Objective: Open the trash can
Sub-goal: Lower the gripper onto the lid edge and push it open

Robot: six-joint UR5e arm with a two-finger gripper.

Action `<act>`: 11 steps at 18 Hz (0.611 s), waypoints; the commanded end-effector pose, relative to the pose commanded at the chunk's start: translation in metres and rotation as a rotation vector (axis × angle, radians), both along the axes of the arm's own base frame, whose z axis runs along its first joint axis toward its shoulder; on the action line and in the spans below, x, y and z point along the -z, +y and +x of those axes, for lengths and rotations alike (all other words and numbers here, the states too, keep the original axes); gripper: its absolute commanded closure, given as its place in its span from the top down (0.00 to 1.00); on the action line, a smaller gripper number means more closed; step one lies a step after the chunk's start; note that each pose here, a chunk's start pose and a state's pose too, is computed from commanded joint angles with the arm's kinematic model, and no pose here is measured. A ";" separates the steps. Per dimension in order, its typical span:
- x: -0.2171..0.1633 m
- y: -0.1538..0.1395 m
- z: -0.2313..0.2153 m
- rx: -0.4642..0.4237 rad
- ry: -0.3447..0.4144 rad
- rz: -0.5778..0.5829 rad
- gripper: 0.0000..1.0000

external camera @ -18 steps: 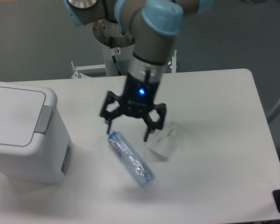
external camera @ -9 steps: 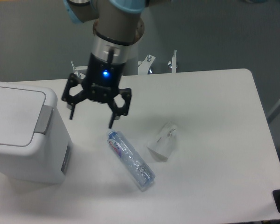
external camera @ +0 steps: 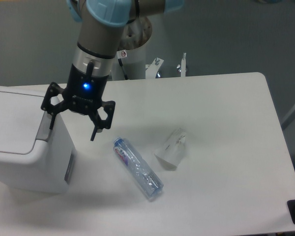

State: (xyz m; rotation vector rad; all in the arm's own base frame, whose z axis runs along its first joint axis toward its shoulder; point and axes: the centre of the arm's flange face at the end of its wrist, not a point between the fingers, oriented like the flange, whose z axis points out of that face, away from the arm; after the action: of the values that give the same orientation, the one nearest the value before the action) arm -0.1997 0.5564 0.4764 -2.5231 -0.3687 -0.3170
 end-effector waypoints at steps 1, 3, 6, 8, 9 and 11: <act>0.002 0.000 0.002 0.002 -0.001 -0.003 1.00; 0.004 0.000 0.002 0.002 -0.001 -0.003 1.00; 0.006 0.002 0.001 0.003 -0.002 -0.007 1.00; 0.006 0.002 0.001 0.003 -0.001 -0.007 1.00; 0.006 0.002 0.001 0.003 -0.001 -0.007 1.00; 0.007 0.003 0.002 0.005 -0.002 -0.008 1.00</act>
State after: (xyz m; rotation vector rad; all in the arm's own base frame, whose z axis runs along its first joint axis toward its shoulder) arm -0.1977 0.5591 0.4695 -2.5319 -0.3654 -0.3211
